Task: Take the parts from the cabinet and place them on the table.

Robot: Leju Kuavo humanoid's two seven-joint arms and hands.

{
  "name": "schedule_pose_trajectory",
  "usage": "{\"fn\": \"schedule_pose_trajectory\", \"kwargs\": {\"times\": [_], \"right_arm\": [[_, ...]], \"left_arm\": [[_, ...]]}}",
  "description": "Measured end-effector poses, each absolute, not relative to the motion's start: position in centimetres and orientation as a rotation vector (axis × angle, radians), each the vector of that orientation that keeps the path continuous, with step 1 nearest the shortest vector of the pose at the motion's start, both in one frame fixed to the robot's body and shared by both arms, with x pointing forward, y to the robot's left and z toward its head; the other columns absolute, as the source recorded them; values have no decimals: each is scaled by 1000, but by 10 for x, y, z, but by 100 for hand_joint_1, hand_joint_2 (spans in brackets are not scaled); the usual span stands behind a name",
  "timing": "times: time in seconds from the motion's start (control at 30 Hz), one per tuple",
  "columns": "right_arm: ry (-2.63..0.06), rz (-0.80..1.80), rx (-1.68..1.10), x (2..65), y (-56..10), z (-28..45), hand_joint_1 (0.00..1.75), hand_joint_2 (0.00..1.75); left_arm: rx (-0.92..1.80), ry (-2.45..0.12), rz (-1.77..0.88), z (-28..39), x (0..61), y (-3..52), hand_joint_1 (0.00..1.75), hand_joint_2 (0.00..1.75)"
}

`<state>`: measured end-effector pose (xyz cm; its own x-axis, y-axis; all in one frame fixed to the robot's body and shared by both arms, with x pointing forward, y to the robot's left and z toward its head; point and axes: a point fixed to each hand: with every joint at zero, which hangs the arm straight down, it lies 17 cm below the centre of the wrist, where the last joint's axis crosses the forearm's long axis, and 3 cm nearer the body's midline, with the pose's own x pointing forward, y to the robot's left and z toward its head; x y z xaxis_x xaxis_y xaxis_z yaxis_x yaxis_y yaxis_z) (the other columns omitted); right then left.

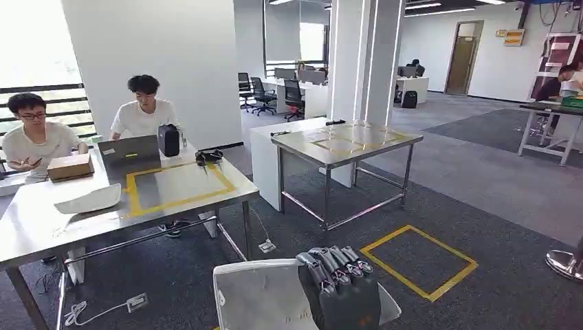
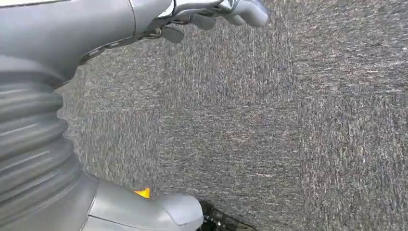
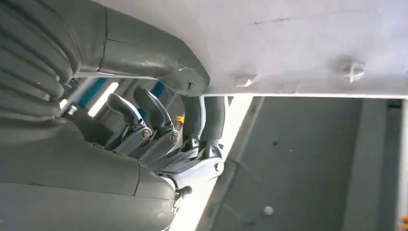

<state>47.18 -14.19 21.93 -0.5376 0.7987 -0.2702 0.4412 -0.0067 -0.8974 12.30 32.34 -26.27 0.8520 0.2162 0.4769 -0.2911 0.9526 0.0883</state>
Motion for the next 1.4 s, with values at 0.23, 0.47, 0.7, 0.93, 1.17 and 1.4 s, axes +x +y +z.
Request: {"fn": "schedule_pose_trajectory", "kwargs": {"times": [0.23, 0.47, 0.7, 0.93, 1.17, 1.4], "right_arm": [[-1958, 1559, -1288, 472, -140, 221, 157, 175], [-1953, 1562, -1283, 471, -140, 219, 157, 175], [-1954, 1558, -1286, 470, -141, 219, 157, 175], [-1923, 1565, -1279, 465, -150, 208, 157, 175], [-1945, 1546, -1272, 461, -159, 215, 157, 175], [-1929, 1546, -1265, 462, -160, 214, 157, 175]], "left_arm": [[160, -482, 263, -263, 123, 324, 0, 175], [158, -480, 257, -263, 123, 324, 0, 175], [155, -482, 257, -263, 124, 322, 0, 175], [146, -477, 244, -263, 121, 317, 0, 175], [142, -487, 231, -262, 125, 316, 0, 175], [140, -480, 229, -263, 122, 315, 0, 175]]}}
